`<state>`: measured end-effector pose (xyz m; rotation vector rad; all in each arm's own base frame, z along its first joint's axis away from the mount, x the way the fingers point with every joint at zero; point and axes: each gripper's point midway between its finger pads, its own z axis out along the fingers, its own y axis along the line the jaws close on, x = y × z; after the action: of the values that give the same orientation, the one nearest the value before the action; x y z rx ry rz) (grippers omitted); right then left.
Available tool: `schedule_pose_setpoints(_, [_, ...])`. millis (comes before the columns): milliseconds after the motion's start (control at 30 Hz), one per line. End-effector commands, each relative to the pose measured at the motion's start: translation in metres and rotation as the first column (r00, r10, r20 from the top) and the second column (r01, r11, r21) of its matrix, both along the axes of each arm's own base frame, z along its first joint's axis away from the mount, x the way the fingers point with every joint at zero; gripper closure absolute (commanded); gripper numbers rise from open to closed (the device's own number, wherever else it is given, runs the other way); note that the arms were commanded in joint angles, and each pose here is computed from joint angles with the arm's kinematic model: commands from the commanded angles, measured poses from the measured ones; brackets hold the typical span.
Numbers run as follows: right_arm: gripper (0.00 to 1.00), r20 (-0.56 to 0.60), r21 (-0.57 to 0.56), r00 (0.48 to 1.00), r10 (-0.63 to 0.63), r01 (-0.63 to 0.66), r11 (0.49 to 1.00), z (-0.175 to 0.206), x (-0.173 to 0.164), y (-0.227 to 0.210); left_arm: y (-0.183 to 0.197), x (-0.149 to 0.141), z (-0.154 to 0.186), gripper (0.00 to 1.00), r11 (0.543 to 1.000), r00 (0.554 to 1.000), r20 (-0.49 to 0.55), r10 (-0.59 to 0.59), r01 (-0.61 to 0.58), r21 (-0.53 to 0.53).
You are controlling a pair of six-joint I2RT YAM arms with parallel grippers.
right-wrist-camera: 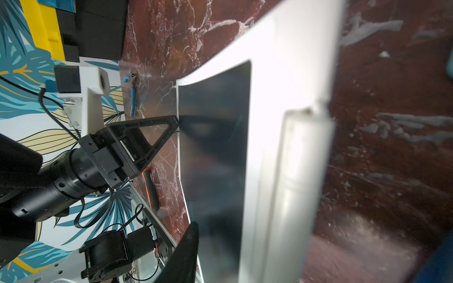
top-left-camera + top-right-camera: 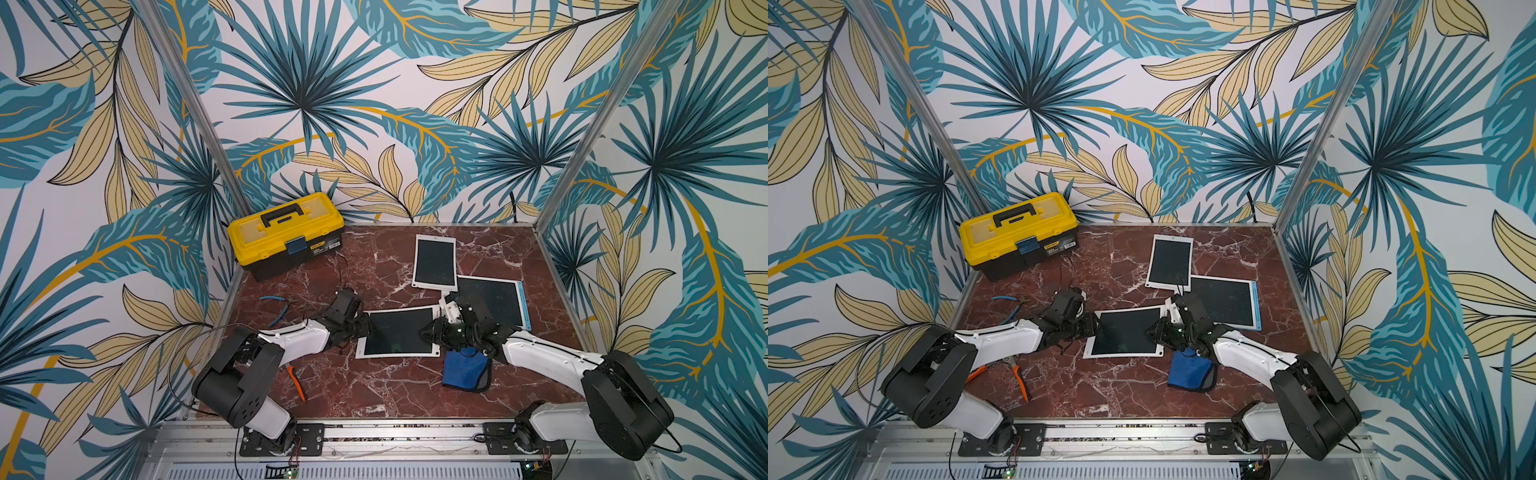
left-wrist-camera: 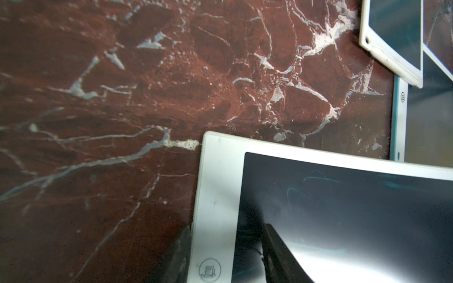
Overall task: Wipe the drawing tablet
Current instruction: Pick up the drawing tablet from the center of the board.
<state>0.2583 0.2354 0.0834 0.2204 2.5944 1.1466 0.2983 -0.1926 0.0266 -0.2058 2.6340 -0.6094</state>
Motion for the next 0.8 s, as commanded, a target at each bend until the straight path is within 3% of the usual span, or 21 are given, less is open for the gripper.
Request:
schedule_pose_setpoints(0, [0.64, 0.01, -0.005, 0.999, 0.049, -0.049, 0.999, 0.013, -0.006, 0.006, 0.024, -0.071, -0.05, 0.51, 0.994, 0.956, -0.292, -0.022, 0.053, 0.1])
schedule_pose_setpoints(500, [0.77, -0.005, -0.108, 0.997, 0.075, -0.075, 0.991, 0.034, -0.006, 0.002, 0.017, -0.067, -0.038, 0.51, 0.996, 0.966, -0.256, -0.039, 0.06, 0.074])
schedule_pose_setpoints(600, [0.83, 0.004, -0.119, 0.998, 0.07, -0.069, 0.99, 0.039, -0.005, 0.0, 0.016, -0.064, -0.029, 0.52, 0.996, 0.973, -0.226, -0.046, 0.062, 0.064])
schedule_pose_setpoints(767, [0.83, 0.03, -0.126, 0.997, 0.072, -0.068, 0.99, 0.053, -0.004, -0.001, 0.007, -0.057, -0.001, 0.52, 0.995, 0.985, -0.14, -0.099, 0.101, 0.007])
